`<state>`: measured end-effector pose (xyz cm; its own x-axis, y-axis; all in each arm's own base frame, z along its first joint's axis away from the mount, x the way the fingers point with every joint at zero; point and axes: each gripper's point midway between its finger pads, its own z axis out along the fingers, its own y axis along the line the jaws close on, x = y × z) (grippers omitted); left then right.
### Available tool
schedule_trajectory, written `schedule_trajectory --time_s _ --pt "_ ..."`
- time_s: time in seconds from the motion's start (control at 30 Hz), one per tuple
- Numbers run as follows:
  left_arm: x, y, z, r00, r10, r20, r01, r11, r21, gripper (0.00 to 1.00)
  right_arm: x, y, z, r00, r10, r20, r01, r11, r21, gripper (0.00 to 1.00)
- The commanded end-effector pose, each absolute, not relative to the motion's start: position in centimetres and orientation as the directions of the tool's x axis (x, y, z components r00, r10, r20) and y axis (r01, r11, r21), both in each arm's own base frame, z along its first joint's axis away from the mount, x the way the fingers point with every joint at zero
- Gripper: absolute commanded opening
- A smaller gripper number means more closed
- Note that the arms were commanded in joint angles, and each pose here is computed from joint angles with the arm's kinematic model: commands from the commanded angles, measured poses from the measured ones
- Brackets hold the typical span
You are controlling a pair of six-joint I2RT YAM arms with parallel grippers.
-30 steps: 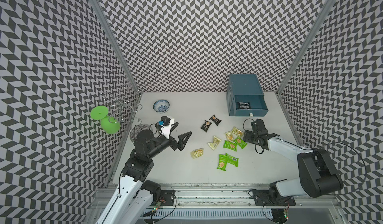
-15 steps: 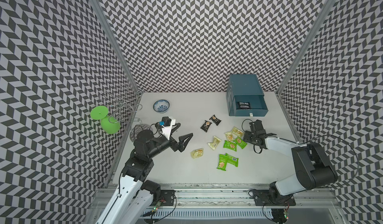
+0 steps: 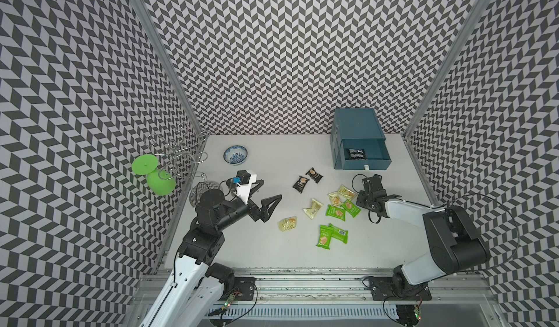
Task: Place the cookies into the drawer by color
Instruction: Pick up the cookie at the center of the board, then place the cookie in the drawer.
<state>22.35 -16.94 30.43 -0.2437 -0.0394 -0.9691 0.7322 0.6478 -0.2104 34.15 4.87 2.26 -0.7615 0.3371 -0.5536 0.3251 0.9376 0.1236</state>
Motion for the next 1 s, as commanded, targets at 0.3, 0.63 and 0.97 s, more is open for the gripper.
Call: schedule_trajectory --time_s 0.3,0.63,0.97 --pt "22.5 -16.6 30.9 -0.217 -0.044 -0.975 0.724 0.662 -0.191 1.00 33.4 4.0 8.2 -0.670 0.368 -0.644 0.345 0.923 0.167 0.38" --pt "22.5 -16.6 31.0 -0.215 -0.045 -0.975 0.724 0.663 -0.191 1.00 33.1 4.4 19.0 -0.542 0.380 -0.750 0.260 0.924 0.280 0.38" --pt "22.4 -16.5 30.9 -0.215 -0.044 -0.976 0.724 0.663 -0.190 1.00 34.9 5.7 30.4 -0.377 0.405 -0.833 0.135 0.914 0.383 0.38"
